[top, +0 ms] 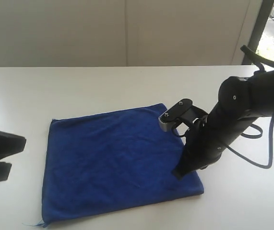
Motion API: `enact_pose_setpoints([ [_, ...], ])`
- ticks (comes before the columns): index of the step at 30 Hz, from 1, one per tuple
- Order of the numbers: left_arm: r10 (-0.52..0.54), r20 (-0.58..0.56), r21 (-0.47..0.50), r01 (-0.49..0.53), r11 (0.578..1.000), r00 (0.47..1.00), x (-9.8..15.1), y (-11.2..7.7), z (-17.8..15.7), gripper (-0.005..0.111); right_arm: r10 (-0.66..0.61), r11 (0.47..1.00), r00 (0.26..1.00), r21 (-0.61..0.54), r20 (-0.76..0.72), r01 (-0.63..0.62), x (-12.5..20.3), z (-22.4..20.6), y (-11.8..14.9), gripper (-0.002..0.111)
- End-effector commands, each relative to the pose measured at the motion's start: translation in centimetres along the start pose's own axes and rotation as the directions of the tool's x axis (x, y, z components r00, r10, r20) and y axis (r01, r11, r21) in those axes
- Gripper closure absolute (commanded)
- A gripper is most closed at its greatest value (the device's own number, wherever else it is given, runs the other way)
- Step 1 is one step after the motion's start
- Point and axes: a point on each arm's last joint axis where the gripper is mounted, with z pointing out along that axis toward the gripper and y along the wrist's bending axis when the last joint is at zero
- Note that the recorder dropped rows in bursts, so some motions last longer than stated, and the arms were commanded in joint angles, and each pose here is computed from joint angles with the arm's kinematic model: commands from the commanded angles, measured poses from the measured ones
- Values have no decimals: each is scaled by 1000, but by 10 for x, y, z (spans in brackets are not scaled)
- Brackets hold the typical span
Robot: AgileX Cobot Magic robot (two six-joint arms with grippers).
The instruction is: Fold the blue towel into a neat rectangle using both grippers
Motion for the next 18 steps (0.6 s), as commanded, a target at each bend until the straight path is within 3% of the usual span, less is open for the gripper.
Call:
enact_pose_setpoints([
  [1, -49, -19, 42, 50, 998, 999, 23, -10, -10, 107, -13, 999, 998, 42, 59, 11, -3, -1, -2, 108],
  [9, -94, -39, 65, 96, 993, 995, 52, -17, -13, 107, -28, 998, 997, 56, 70, 24, -4, -1, -3, 108],
  [18, -109, -55, 85, 114, 990, 992, 56, -20, -12, 107, -42, 997, 997, 64, 66, 38, -4, -1, -4, 108],
])
